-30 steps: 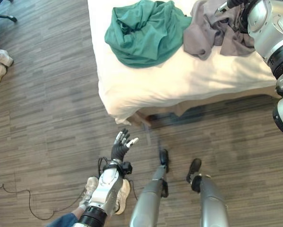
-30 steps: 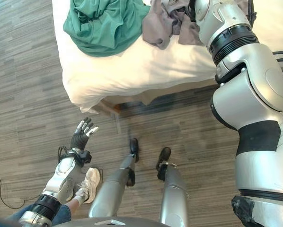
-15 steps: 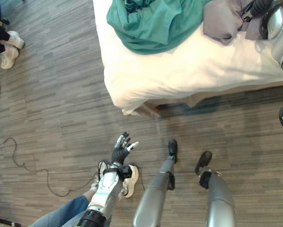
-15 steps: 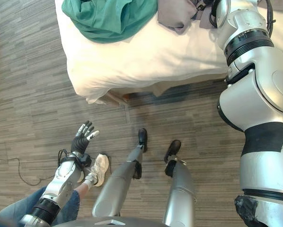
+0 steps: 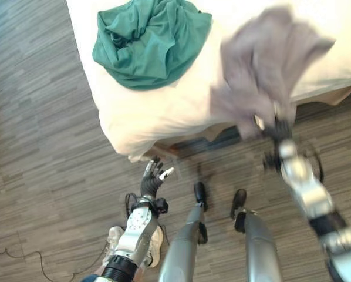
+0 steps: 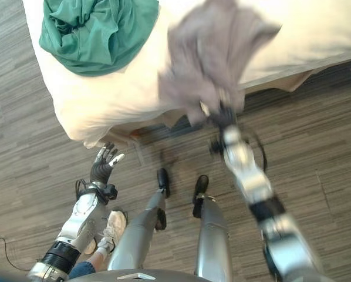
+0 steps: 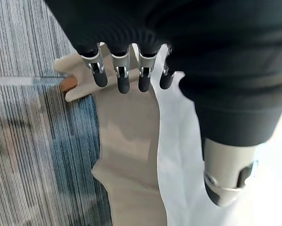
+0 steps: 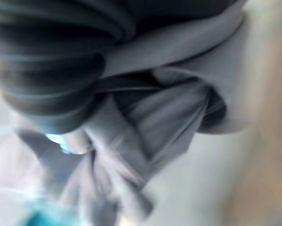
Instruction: Pick up bed clothes into laundry basket.
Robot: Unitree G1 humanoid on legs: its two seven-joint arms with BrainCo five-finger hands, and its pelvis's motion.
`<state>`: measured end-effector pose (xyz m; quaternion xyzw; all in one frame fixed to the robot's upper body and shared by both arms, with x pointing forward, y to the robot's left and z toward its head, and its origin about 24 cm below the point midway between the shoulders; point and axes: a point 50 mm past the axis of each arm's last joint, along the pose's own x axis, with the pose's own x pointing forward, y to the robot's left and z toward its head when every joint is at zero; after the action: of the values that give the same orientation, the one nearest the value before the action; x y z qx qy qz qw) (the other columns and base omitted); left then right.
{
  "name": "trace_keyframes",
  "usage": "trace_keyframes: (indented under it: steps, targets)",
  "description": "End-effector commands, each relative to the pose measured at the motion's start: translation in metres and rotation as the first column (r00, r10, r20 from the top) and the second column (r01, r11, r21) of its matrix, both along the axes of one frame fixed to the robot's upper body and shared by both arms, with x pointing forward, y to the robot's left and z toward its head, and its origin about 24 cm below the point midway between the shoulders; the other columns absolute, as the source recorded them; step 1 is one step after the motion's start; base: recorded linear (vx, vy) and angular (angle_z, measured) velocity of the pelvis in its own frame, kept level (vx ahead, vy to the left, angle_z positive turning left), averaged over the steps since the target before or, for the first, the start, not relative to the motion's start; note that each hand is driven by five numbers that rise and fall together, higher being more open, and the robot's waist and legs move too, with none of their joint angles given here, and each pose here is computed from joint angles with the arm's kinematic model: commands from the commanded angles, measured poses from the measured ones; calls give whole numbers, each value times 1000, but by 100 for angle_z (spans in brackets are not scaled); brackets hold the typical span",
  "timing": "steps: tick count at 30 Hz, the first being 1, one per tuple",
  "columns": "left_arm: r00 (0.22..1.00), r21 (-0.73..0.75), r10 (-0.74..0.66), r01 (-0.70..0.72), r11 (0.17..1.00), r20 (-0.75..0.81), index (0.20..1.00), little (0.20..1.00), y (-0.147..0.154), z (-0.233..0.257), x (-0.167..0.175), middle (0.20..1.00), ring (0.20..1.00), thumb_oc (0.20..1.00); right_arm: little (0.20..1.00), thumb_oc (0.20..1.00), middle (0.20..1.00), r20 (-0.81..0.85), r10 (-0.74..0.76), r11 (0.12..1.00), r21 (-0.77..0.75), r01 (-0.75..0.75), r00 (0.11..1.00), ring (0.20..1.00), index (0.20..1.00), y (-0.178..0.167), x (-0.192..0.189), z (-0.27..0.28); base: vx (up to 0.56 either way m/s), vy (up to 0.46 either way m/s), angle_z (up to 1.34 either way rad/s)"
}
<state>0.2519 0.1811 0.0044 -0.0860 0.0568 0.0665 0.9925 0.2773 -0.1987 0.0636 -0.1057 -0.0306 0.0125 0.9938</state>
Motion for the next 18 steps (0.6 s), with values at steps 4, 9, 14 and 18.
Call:
trace_keyframes:
  steps: [4, 9, 14, 18]
  targets:
    - [977, 137, -30, 1, 991, 210, 1000, 1000, 23, 46, 8, 1000, 1000, 1000, 200, 200, 200, 143, 6, 946, 320, -52, 990, 200, 200, -8, -8, 22, 53, 13, -7]
    - [953, 181, -95, 43, 982, 287, 1000, 1000, 22, 67, 12, 1000, 1000, 1000, 200, 200, 200, 151, 49, 912, 396, -106, 987, 200, 200, -3, -17, 21, 40, 12, -3]
    - [916, 282, -148, 41, 959, 372, 1000, 1000, 27, 96, 17, 1000, 1000, 1000, 200, 200, 200, 176, 95, 786, 591, -182, 980, 200, 200, 6, -25, 20, 0, 0, 0]
    - [887, 398, -182, -2, 917, 424, 1000, 1000, 46, 122, 19, 1000, 1000, 1000, 200, 200, 200, 163, 128, 805, 560, -199, 978, 200, 200, 1, -35, 18, 20, 0, -1]
